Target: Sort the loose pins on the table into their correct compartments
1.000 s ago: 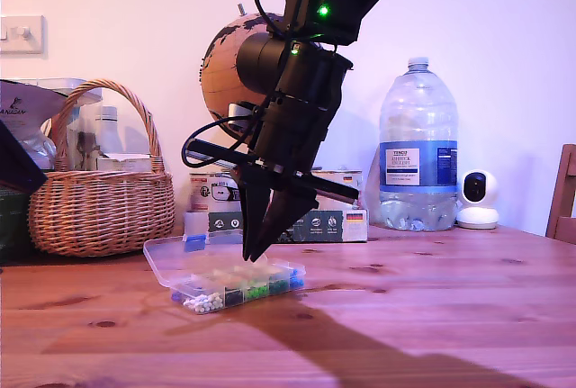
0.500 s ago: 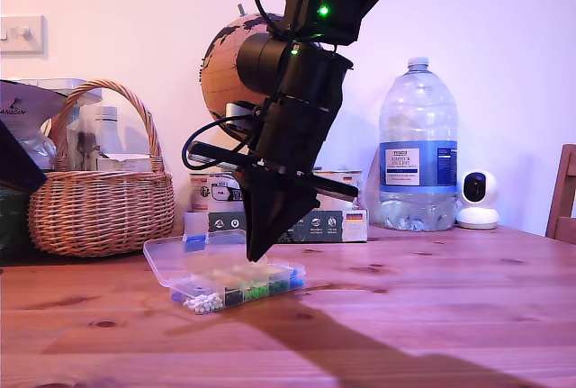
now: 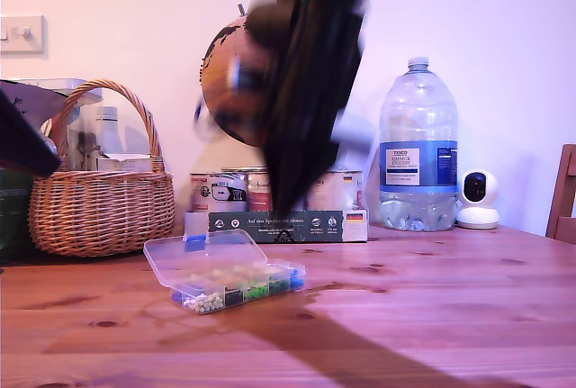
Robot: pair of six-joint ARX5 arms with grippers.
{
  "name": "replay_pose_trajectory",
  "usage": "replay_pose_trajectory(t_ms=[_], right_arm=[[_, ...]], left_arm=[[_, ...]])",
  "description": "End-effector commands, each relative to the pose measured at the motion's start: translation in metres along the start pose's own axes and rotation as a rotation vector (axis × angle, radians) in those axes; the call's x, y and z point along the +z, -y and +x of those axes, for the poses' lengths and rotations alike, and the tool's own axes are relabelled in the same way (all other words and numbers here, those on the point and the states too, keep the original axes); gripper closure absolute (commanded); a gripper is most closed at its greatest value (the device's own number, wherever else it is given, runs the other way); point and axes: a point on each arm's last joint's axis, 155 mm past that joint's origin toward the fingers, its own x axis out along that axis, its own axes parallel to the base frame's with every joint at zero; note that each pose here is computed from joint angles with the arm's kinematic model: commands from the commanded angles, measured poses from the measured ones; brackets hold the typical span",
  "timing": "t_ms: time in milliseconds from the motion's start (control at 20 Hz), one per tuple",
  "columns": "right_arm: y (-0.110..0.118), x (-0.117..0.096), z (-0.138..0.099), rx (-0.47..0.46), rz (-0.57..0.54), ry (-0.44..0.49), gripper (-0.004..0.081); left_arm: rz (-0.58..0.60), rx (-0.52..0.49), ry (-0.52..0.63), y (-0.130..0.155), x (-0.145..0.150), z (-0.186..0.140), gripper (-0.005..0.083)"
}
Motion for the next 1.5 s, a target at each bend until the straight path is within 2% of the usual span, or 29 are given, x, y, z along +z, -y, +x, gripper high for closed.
replay_pose_trajectory(t_ms=[0,100,200,300,400,500,600,800,950,1250,1450], right_arm=[[0.003,0.014,-0.027,-0.005,-0.004,0.076,0.0783],[0.008,0.031,-0.043,-0.012,0.003,0.158,0.0783],[0.017,0.052,-0.058,-0.035,-0.035,0.254,0.0783],[0.032,0.089,-0.086,-0.114,-0.090,0.428,0.0783],[0.044,0.123,-0.117,-0.138,-0.093,0.600,0.0783],[0.064,0.139,-0.134,-0.174,-0.095,0.689,0.0783],[0.082,0.142,-0.133,-0.201,-0.113,0.722,0.0783],[0.114,0.134,-0.127,-0.208,-0.084,0.778,0.0783],[0.129,0.116,-0.135,-0.233,-0.063,0.843,0.0783],[0.124,0.057,-0.155,-0.247,0.019,0.946,0.0783],[0.116,0.012,-0.174,-0.267,0.029,1.008,0.0783]], left_arm=[[0.006,-0.003,0.021,0.000,0.004,0.002,0.0797],[0.032,-0.003,0.091,0.000,0.021,0.001,0.0797],[0.055,0.021,0.157,-0.003,0.038,-0.001,0.0797],[0.058,0.102,0.201,-0.018,0.049,-0.004,0.0797],[0.057,0.172,0.223,-0.030,0.055,-0.007,0.0797],[0.061,0.224,0.267,-0.040,0.066,-0.012,0.0797],[0.070,0.255,0.344,-0.045,0.084,-0.019,0.0797],[0.073,0.316,0.455,-0.058,0.109,-0.035,0.0797],[0.070,0.351,0.501,-0.068,0.119,-0.044,0.0797],[0.079,0.359,0.553,-0.071,0.130,-0.053,0.0797],[0.085,0.339,0.554,-0.067,0.131,-0.052,0.0797]])
